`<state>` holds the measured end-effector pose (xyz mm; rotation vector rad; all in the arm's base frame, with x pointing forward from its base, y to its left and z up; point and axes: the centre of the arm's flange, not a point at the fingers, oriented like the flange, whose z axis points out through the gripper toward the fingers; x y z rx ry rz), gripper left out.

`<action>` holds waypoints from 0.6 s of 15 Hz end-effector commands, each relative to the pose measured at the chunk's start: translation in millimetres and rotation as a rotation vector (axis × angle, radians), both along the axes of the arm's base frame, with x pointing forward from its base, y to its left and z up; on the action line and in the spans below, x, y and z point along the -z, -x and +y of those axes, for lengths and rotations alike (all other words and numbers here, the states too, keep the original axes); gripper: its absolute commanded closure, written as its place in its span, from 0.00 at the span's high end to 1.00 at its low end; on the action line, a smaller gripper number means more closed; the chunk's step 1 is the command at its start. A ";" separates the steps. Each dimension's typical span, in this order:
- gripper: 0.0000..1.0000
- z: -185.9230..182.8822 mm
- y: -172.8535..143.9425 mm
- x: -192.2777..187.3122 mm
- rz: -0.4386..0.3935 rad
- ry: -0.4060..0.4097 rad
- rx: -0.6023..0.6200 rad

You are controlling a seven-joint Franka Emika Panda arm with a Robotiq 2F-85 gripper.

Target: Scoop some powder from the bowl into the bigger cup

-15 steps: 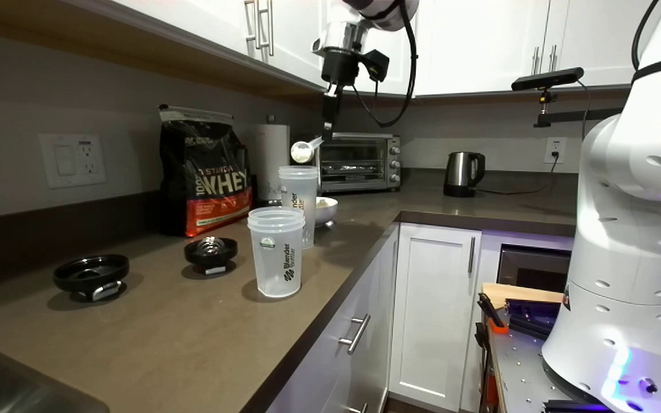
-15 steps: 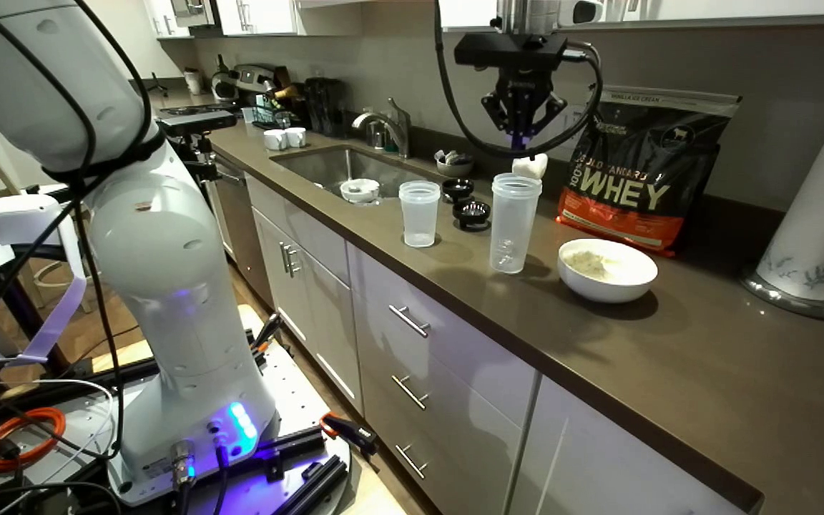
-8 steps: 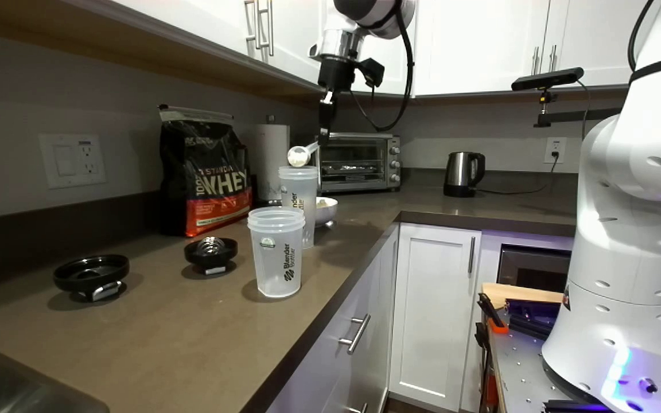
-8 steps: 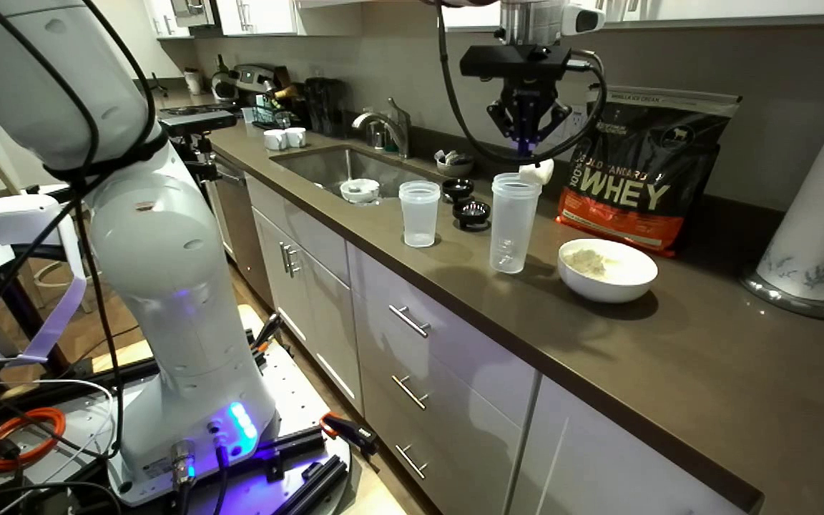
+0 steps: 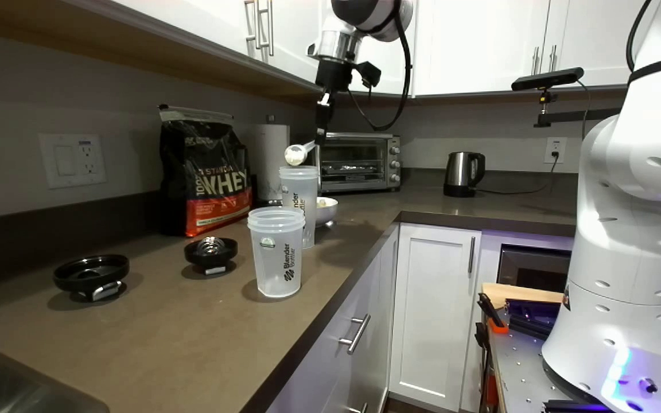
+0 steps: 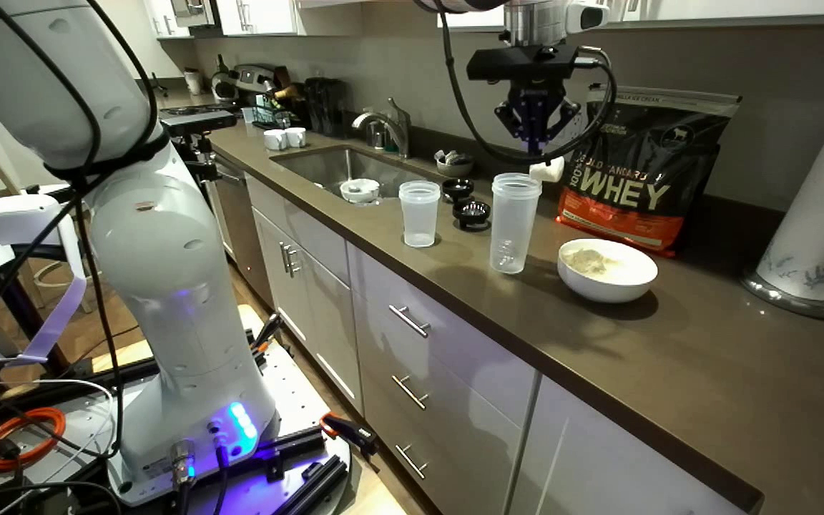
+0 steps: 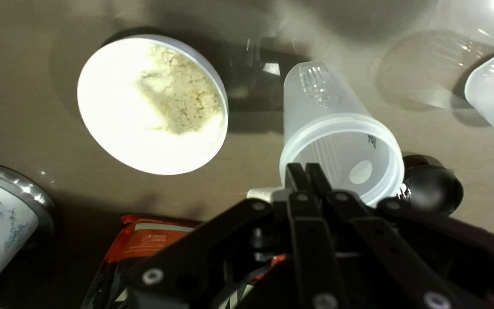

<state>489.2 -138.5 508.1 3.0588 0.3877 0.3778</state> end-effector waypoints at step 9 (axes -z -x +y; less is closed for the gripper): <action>0.01 10.2 7.4 -6.1 -0.033 0.055 0.000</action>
